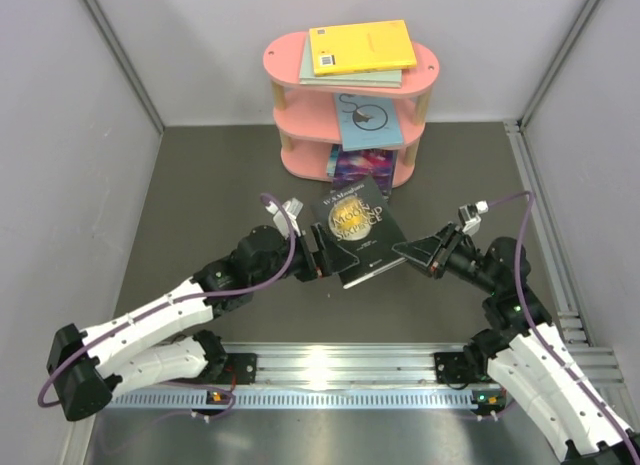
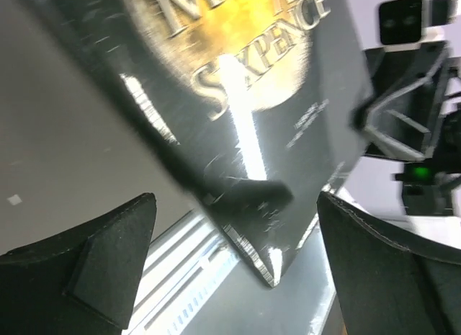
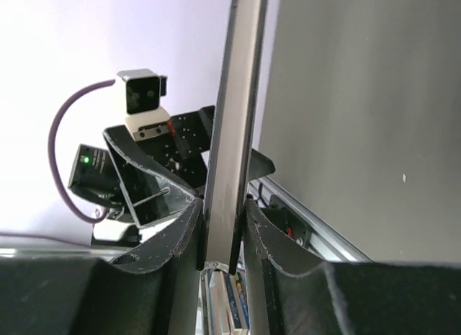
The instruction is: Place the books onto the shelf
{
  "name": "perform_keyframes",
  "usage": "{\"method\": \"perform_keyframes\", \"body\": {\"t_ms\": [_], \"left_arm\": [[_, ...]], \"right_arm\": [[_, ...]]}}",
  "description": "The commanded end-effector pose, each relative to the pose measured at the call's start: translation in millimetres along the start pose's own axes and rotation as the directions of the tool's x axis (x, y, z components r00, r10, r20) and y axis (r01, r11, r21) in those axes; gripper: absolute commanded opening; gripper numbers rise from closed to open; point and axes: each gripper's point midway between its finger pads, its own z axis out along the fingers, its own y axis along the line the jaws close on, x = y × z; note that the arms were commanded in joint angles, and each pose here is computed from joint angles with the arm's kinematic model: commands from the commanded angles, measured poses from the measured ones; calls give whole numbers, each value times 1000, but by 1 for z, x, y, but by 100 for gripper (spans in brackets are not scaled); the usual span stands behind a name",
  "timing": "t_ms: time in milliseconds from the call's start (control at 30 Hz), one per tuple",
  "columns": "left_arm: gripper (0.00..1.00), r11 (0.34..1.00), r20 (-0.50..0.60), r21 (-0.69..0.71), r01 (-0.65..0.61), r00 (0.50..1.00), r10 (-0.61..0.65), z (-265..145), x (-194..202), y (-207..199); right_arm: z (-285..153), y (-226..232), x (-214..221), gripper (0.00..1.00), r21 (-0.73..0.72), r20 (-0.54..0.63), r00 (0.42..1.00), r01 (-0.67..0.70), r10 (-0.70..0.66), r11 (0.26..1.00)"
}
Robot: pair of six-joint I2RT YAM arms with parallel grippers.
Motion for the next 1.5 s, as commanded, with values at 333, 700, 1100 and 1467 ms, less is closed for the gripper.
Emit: {"method": "perform_keyframes", "body": {"t_ms": [333,700,1100,1467], "left_arm": [[99,966,101,-258,-9,994,36,-51,7,81],[98,969,61,-211,128,991,-118,-56,70,150],[97,942,25,-317,108,994,-106,-40,94,202],[96,942,24,-331,52,999,-47,-26,101,224]], "right_arm": [[-15,89,-26,0,-156,117,984,152,-134,976],[22,109,-60,0,-183,145,982,150,-124,972],[46,121,-144,0,-286,229,973,94,-27,954],[80,119,-220,0,-321,283,959,102,-8,941]]}}
